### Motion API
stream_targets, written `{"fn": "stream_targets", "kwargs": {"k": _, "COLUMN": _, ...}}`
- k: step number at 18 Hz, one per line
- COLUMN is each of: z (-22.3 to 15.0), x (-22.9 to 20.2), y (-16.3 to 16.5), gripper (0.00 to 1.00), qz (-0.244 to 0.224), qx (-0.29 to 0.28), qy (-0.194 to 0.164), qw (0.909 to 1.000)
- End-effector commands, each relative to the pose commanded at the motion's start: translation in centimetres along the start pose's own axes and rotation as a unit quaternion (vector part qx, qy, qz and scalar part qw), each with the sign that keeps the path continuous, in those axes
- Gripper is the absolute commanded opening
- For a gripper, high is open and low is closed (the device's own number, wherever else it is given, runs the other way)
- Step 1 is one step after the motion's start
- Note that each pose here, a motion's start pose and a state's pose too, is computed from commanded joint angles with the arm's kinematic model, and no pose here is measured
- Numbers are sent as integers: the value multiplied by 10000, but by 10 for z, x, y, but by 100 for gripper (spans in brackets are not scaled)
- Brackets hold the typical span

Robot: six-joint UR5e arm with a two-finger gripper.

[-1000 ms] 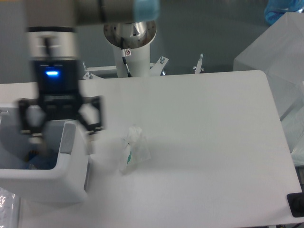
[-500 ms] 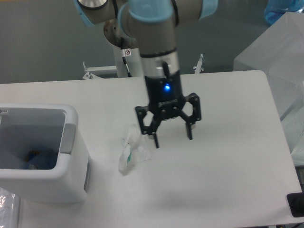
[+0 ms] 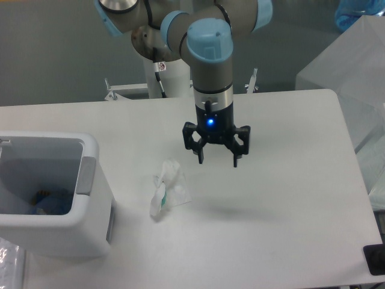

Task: Place the trash in the trash can
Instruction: 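Lower the gripper onto the crumpled plastic bag and pinch it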

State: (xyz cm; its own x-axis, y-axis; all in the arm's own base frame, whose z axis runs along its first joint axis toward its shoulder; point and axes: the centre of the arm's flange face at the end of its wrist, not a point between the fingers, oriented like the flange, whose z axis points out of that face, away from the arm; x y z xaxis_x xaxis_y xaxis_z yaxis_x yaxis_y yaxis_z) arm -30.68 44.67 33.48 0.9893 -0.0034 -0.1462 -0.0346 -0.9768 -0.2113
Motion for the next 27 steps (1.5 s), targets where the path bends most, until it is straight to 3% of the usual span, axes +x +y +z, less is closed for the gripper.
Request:
{"fn": "stream_targets", "kwargs": {"k": 10, "z": 45, "x": 47, "y": 6, "gripper": 84, "qz": 314, "qx": -362, "qy": 410, "qw": 9980}}
{"fn": "stream_targets", "kwargs": {"k": 14, "z": 83, "x": 57, "y": 0, "gripper": 87, "qz": 418, "qx": -574, "qy": 660, "qw": 9953}}
{"fn": "stream_targets", "kwargs": {"k": 21, "z": 96, "x": 57, "y": -3, "gripper": 85, "qz": 452, "qx": -649, "qy": 729, "qw": 9942}}
{"fn": "stream_targets", "kwargs": {"k": 23, "z": 95, "x": 57, "y": -3, "gripper": 76, "qz": 460, "qx": -644, "qy": 724, "qw": 9942}}
{"fn": "stream_targets", "kwargs": {"k": 27, "z": 94, "x": 56, "y": -3, "gripper": 35, "qz": 461, "qx": -644, "qy": 713, "qw": 9943}}
